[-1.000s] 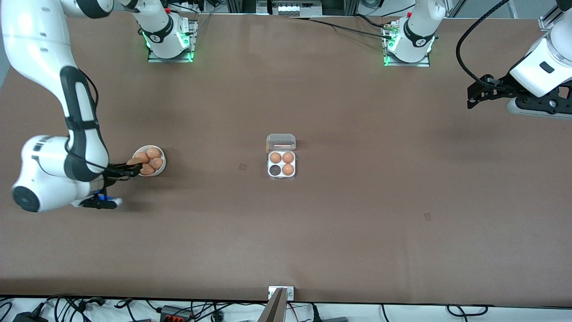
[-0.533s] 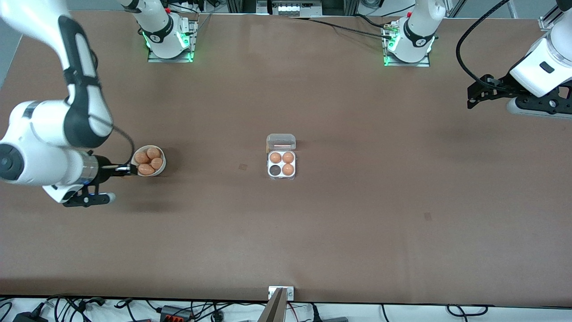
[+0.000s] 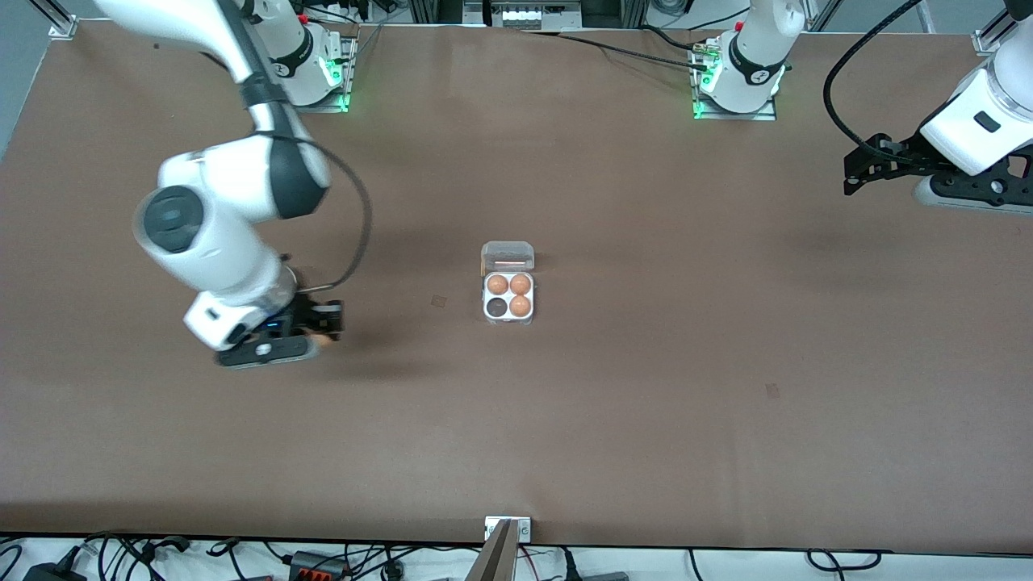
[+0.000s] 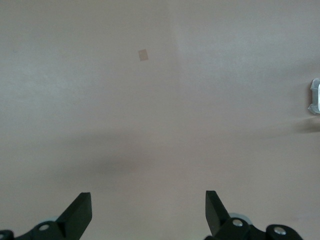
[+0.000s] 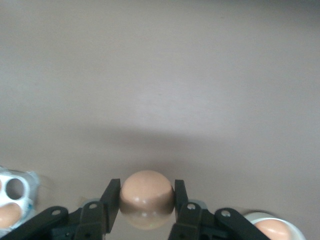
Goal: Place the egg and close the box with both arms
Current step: 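Lift the egg with the right gripper and carry it over the carton, then lower the egg into the empty carton slot and open the right gripper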
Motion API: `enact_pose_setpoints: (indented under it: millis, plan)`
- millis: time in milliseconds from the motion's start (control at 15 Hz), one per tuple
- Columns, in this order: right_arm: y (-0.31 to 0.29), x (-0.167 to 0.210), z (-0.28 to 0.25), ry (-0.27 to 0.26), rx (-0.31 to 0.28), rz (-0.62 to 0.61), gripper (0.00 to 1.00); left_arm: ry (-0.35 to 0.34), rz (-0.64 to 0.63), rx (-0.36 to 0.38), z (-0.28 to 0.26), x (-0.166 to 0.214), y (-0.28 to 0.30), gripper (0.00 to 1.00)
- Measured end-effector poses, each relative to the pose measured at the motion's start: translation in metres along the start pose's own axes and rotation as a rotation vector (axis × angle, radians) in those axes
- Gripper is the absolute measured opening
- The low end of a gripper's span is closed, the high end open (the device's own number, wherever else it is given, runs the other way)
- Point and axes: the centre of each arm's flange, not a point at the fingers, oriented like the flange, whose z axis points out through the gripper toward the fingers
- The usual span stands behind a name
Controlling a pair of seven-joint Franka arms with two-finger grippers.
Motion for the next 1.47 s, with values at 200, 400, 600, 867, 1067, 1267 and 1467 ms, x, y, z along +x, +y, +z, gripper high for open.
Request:
enact_pose_setpoints:
  millis: [200, 400, 600, 867, 1067, 1267, 1467]
  plan:
    - [-0.067, -0.014, 0.025, 0.04, -0.029, 0.025, 0.48, -0.001, 0.0, 0.0, 0.0, 0.0, 0.0, 1.0]
    - [-0.117, -0.021, 0.057, 0.061, -0.06, 0.072, 0.48, -0.001, -0.001, 0.0, 0.0, 0.0, -0.001, 1.0]
    - [-0.167, -0.025, 0.085, 0.083, -0.069, 0.1, 0.48, -0.001, -0.001, 0.0, 0.0, 0.0, -0.001, 1.0]
    - [-0.208, -0.037, 0.095, 0.096, -0.059, 0.127, 0.48, -0.001, -0.002, 0.0, 0.0, 0.0, -0.001, 1.0]
    - [-0.235, -0.052, 0.096, 0.095, -0.051, 0.146, 0.48, -0.001, -0.003, 0.0, 0.0, 0.0, -0.001, 1.0]
    - [-0.256, -0.071, 0.113, 0.076, -0.061, 0.159, 0.48, -0.001, -0.003, 0.0, 0.0, 0.0, -0.001, 1.0]
    - [-0.266, -0.087, 0.143, 0.074, -0.062, 0.163, 0.48, -0.001, -0.003, 0.0, 0.0, 0.0, -0.002, 1.0]
